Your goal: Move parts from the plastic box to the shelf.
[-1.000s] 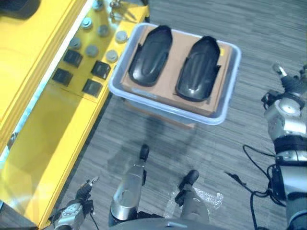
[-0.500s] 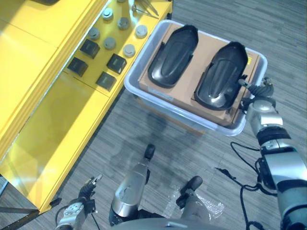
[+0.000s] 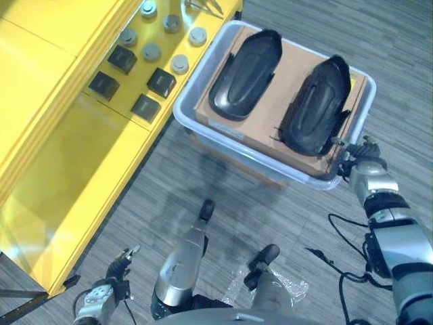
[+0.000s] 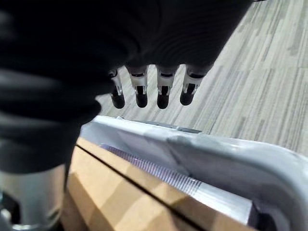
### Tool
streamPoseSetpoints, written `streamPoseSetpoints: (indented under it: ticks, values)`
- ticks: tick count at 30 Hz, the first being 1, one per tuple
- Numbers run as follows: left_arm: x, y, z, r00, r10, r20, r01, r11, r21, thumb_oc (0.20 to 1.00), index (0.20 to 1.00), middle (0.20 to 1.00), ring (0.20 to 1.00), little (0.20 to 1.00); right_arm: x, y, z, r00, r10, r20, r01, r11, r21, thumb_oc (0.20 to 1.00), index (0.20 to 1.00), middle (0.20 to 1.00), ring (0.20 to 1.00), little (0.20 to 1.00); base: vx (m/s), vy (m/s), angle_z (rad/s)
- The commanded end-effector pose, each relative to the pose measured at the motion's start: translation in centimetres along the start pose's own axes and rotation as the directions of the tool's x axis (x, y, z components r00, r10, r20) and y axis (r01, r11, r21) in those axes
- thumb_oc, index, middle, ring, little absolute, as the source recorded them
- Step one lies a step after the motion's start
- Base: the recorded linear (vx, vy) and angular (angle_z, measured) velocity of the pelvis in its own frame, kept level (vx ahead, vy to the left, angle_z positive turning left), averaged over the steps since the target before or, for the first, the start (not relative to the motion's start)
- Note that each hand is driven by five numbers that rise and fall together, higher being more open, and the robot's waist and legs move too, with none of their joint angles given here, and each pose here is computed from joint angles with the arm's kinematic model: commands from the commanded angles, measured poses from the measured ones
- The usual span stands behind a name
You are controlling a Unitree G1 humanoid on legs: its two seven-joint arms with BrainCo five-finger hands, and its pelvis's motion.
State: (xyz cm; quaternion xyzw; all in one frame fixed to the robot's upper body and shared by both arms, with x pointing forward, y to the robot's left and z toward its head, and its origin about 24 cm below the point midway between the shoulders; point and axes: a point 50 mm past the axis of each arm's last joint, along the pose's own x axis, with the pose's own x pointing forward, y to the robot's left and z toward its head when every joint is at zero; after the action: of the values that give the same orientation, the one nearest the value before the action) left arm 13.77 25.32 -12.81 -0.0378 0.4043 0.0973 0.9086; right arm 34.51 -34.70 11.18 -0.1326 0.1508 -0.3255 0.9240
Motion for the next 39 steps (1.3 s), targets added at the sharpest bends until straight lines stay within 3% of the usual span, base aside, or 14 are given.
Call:
streamPoseSetpoints:
  ticks: [1,14,15,16,29,34,39]
  values:
    - [-0.7,1.3,-0.5,1.0,0.017,-0.002,-0.017,1.0,0.008,1.0,1.0,1.0,1.0,1.0,0.3,-1.8,0.4,0.999,-0.022,0.039,0.024,0.998,-0.056,1.0,1.0,1.0,1.0,1.0,-0.02,0.001,0.05]
    - [-0.4,0.8,0.1,1.0,0.009,0.011,-0.009,1.0,0.007,1.0,1.0,1.0,1.0,1.0,0.1,-0.6,1.3,0.998,0.0,0.057,-0.002,0.999,0.033,1.0,1.0,1.0,1.0,1.0,0.0,0.0,0.0]
    - [-0.4,0.7,0.1,1.0,0.006,0.012,-0.006,1.0,0.005,1.0,1.0,1.0,1.0,1.0,0.1,-0.5,1.6,0.998,-0.001,0.07,-0.002,0.999,0.044,0.573,0.573,0.573,0.573,0.573,0.0,0.0,0.0]
    - [-0.4,0.7,0.0,1.0,0.005,0.013,-0.005,1.0,0.005,1.0,1.0,1.0,1.0,1.0,0.0,-0.5,1.7,0.997,-0.001,0.072,-0.003,0.999,0.053,0.2,0.2,0.2,0.2,0.2,0.0,0.0,0.0]
    - [-0.6,0.8,-0.2,1.0,0.008,0.017,-0.008,1.0,0.006,1.0,1.0,1.0,1.0,1.0,0.0,-2.1,4.2,0.986,-0.057,0.16,0.034,0.989,0.143,0.2,0.2,0.2,0.2,0.2,0.0,0.0,0.0]
    - [-0.9,1.0,-0.4,0.999,0.005,0.033,-0.005,1.0,-0.005,1.0,1.0,1.0,1.0,1.0,-0.5,-3.2,6.2,0.958,-0.109,0.264,0.042,0.968,0.246,0.2,0.2,0.2,0.2,0.2,0.0,-0.006,-0.01]
    - [-1.1,1.1,-0.2,0.998,-0.007,0.06,0.011,0.998,-0.059,1.0,1.0,1.0,1.0,1.0,-1.5,-3.1,7.3,0.933,-0.09,0.349,0.004,0.971,0.239,0.2,0.2,0.2,0.2,0.2,0.01,-0.005,0.0]
